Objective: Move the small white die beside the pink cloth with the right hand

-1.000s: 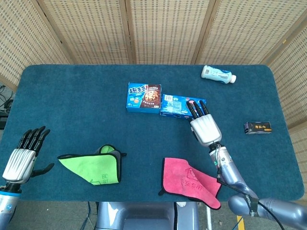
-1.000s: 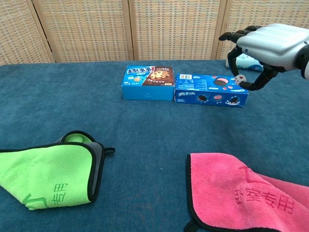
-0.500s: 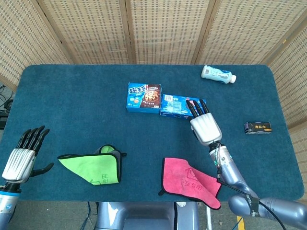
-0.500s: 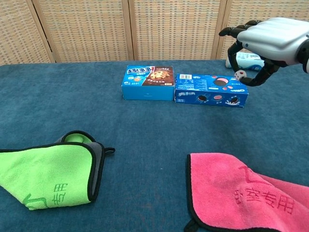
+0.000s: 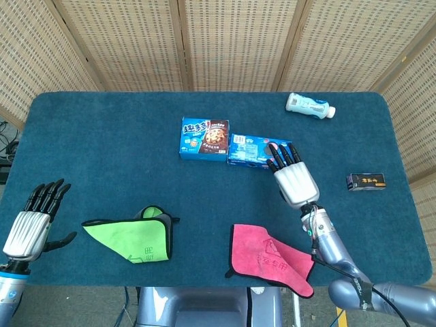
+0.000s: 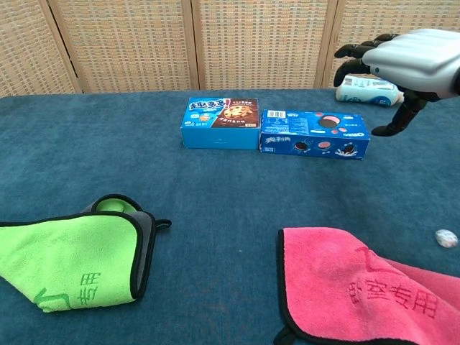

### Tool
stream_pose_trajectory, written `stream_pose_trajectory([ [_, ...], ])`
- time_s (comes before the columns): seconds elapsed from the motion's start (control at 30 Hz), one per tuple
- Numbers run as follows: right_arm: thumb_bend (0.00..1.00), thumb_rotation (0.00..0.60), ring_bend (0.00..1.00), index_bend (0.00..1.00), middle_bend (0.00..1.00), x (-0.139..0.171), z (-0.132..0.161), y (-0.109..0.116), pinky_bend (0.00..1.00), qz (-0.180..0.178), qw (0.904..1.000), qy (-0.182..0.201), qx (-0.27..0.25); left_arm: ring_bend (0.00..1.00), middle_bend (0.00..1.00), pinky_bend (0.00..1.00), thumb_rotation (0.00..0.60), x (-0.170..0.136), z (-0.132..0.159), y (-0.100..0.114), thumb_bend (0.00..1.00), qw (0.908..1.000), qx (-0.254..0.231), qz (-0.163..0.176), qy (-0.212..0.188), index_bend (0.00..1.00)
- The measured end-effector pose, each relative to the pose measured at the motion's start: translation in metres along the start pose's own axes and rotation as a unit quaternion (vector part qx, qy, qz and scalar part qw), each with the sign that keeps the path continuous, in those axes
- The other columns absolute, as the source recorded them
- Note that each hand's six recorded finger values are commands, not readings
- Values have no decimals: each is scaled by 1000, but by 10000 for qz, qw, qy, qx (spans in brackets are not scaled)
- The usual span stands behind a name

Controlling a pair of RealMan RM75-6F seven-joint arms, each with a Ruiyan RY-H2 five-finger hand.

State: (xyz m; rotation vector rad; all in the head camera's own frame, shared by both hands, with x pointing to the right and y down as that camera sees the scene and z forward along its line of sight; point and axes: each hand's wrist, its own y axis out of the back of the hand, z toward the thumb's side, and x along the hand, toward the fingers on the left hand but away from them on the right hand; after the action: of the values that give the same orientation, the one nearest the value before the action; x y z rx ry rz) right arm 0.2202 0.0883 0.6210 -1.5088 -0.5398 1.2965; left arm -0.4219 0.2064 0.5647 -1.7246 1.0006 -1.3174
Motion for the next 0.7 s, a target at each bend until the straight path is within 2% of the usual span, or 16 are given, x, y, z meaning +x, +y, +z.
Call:
stream_pose_trajectory([
  [0.23, 260, 600, 0, 189, 0, 15, -16, -11, 0, 143, 9992, -144, -342, 0, 0, 0, 600, 0, -1, 0, 201, 10000, 10, -2, 16, 0],
  [0.47, 260, 600, 0, 189, 0, 48, -56, -32, 0, 179, 9954, -513, -788, 0, 0, 0, 600, 0, 2, -4, 201, 10000, 55, -51, -19, 0],
  [0.7, 260, 600, 0, 189, 0, 68, -88, -41, 0, 145, 9942, -758, -755, 0, 0, 0, 600, -1, 5, -6, 201, 9999, 85, -62, -46, 0],
])
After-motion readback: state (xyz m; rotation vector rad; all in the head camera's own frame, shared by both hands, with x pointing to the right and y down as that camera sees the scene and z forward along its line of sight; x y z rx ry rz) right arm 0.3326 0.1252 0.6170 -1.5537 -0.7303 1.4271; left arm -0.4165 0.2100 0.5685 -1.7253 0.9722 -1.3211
